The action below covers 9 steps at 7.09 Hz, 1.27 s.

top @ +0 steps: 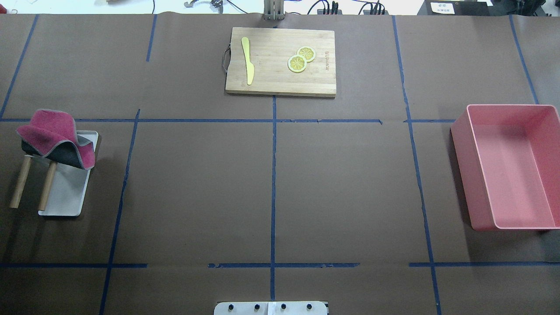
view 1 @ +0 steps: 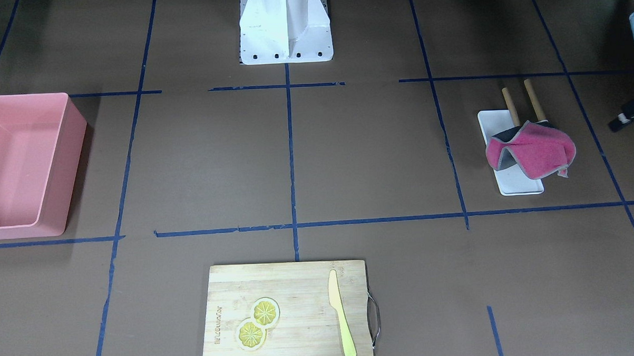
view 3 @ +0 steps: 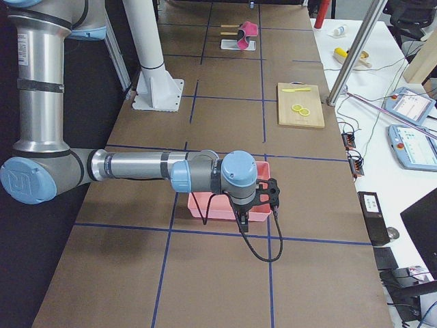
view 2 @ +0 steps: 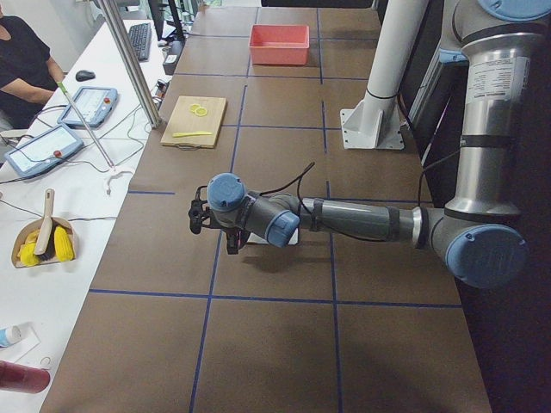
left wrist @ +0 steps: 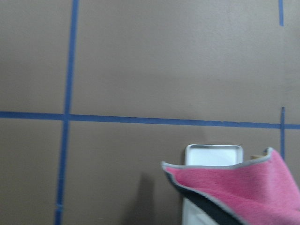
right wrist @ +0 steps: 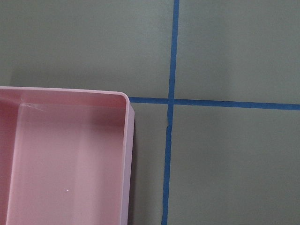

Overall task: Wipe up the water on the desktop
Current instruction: 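Grasp the top edge of the pink cloth with the left gripper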

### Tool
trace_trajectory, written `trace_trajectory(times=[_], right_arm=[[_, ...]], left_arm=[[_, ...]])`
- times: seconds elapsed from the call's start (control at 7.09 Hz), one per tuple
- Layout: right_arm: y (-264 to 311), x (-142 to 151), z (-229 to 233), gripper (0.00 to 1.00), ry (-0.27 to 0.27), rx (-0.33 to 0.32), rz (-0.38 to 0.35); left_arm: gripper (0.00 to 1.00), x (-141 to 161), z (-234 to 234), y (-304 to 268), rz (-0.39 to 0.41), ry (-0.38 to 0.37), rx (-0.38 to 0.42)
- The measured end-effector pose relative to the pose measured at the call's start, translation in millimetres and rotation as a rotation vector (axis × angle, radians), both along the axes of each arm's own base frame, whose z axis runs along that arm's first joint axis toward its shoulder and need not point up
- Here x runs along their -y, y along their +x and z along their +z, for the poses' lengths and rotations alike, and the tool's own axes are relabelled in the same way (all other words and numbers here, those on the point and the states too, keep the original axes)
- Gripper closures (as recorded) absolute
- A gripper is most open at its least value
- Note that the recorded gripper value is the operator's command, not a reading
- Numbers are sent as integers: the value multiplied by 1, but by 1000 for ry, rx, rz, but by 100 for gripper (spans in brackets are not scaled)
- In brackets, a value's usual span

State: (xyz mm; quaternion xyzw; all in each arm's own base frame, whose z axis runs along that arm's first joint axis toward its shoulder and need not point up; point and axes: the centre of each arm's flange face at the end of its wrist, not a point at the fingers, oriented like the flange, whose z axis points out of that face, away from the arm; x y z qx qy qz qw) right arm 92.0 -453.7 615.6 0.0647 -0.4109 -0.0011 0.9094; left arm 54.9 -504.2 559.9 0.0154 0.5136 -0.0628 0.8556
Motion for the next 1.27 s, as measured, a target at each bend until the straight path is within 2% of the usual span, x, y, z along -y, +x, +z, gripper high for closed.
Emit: trace_trajectory(times=[0.42,0.85,0.99,1.13,1.27], right_arm=[[0,3,-3,0,9,0,-1],[0,4,-3,0,8,-1,-1],[0,4,-3,0,9,-1,-1],[0,5,-3,0,8,-1,-1],[0,5,-3,0,8,-1,-1]], left_arm=[[2,-4,-17,58,32,-35,-38],[13,0,-21,72,47,-38,-43],[19,2,-20,73,50,-37,-42],[36,5,-18,75,51,-41,-40],[56,11,-15,76,51,-46,-38]])
